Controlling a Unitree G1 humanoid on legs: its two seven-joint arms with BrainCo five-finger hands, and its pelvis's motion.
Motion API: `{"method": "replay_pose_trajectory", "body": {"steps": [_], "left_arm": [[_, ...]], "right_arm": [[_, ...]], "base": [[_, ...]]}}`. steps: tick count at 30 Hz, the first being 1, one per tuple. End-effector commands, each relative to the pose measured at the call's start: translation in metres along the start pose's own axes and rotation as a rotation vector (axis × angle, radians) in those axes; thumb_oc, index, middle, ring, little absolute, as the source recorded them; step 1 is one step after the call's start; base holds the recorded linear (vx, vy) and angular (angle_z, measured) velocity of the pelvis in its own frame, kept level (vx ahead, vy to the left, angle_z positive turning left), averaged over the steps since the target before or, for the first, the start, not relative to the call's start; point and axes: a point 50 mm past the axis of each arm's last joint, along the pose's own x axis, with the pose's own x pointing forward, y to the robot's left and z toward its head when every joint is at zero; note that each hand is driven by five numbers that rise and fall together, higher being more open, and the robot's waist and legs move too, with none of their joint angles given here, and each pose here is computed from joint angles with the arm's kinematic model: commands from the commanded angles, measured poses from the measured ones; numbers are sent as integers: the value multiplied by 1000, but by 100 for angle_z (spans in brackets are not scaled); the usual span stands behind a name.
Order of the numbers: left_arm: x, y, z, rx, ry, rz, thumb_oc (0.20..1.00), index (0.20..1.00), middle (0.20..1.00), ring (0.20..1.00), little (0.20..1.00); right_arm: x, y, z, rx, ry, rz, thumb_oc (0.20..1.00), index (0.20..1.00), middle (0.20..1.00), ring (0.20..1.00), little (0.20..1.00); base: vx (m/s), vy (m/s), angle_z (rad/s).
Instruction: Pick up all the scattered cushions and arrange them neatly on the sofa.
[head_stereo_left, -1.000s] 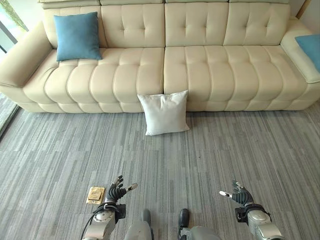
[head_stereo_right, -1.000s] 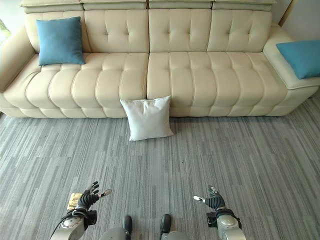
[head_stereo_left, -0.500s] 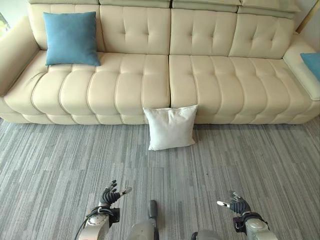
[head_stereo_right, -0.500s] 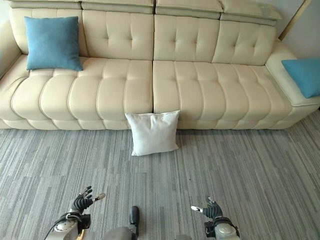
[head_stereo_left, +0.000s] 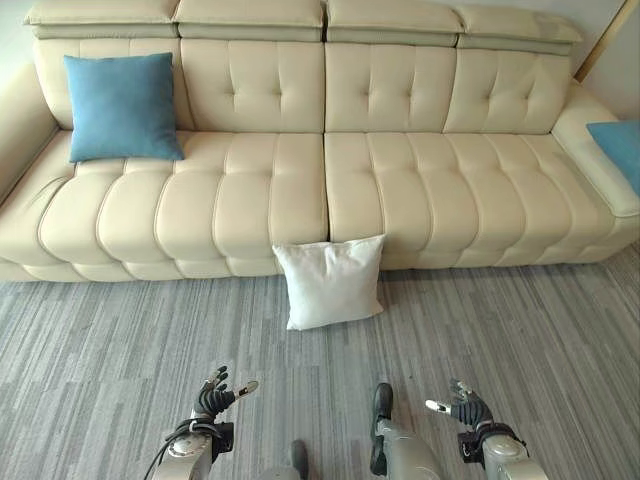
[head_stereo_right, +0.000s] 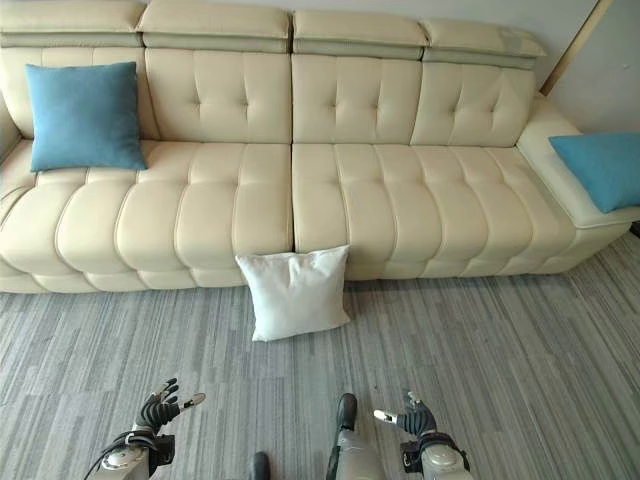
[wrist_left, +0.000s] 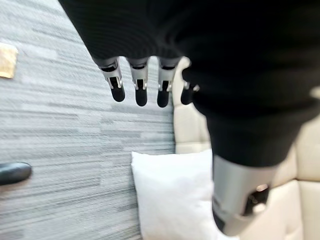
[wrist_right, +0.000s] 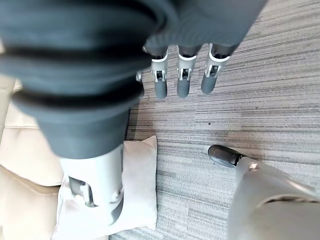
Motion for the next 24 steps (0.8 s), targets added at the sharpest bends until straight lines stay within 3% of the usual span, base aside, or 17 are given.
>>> {"method": "replay_pose_trajectory", "body": {"steps": [1, 12, 24], "left_arm": [[6, -7, 33, -66, -136, -20, 1000, 1000, 1000, 1000, 1000], [5, -12, 28, -91, -115, -26, 1000, 1000, 1000, 1000, 1000], [0, 2, 5, -63, -35, 18, 1000, 1000, 1000, 1000, 1000]], "right_arm": [[8, -28, 40, -9, -137, -72, 1000, 1000, 1000, 1000, 1000], [7, -40, 40, -28, -131, -100, 1000, 1000, 1000, 1000, 1000], [5, -33, 27, -56, -85, -72, 1000, 1000, 1000, 1000, 1000]], "base": [[233, -172, 11], [201, -27, 5], [223, 194, -4]]}}
